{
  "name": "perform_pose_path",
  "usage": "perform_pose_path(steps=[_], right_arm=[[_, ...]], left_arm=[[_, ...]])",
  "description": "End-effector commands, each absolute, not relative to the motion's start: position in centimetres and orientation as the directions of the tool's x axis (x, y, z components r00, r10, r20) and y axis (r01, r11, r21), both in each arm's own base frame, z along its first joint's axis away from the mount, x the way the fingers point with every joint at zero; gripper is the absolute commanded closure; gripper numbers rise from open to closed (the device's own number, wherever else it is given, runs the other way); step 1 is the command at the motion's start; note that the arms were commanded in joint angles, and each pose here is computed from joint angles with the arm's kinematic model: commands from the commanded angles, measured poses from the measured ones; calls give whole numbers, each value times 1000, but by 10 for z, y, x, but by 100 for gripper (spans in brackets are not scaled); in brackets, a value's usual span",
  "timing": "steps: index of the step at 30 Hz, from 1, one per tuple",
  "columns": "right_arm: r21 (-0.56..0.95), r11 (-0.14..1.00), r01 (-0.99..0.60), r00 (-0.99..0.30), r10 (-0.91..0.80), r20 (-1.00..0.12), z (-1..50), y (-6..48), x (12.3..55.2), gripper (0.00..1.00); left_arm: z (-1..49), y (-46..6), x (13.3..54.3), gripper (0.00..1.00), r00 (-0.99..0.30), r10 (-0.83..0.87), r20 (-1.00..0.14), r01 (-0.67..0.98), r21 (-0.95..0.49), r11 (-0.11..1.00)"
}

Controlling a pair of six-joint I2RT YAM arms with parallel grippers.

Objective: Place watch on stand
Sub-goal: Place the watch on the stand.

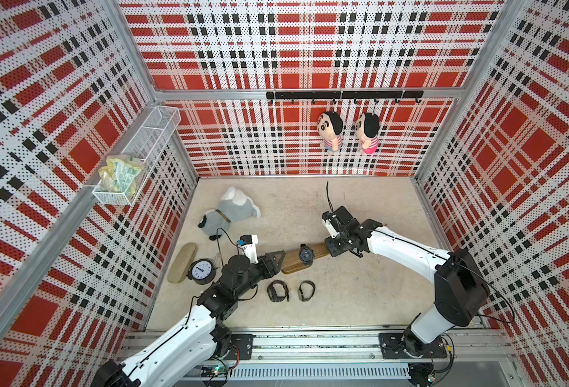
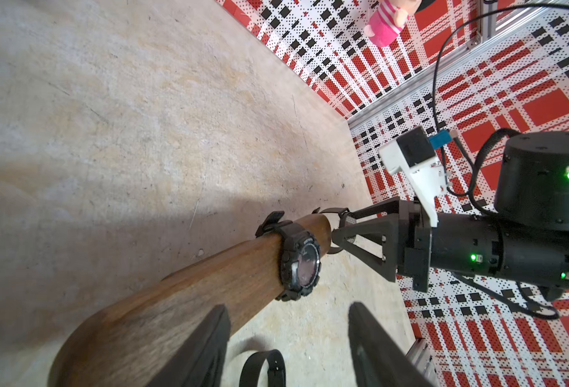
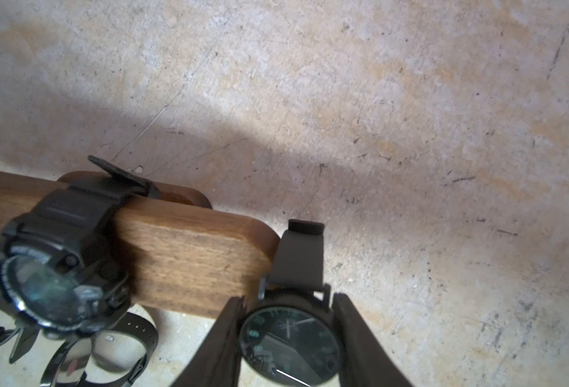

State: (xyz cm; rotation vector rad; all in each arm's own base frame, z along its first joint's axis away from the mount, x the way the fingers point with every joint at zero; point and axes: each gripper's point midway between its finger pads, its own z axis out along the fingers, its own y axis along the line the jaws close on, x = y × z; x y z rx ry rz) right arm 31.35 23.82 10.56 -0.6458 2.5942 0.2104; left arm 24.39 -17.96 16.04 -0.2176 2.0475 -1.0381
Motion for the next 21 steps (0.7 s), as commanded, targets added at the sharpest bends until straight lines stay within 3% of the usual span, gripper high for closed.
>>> perform_pose_path(steps=[1, 21], right_arm=[[62, 868, -493, -767, -400, -501, 110, 243, 316, 72], [45, 854, -518, -741, -422, -522, 116, 255, 309, 70]], left_arm=[[146, -176, 242, 43, -673, -456, -583, 170, -722, 671], [123, -175, 248, 64, -702, -455, -549, 104, -710, 697]])
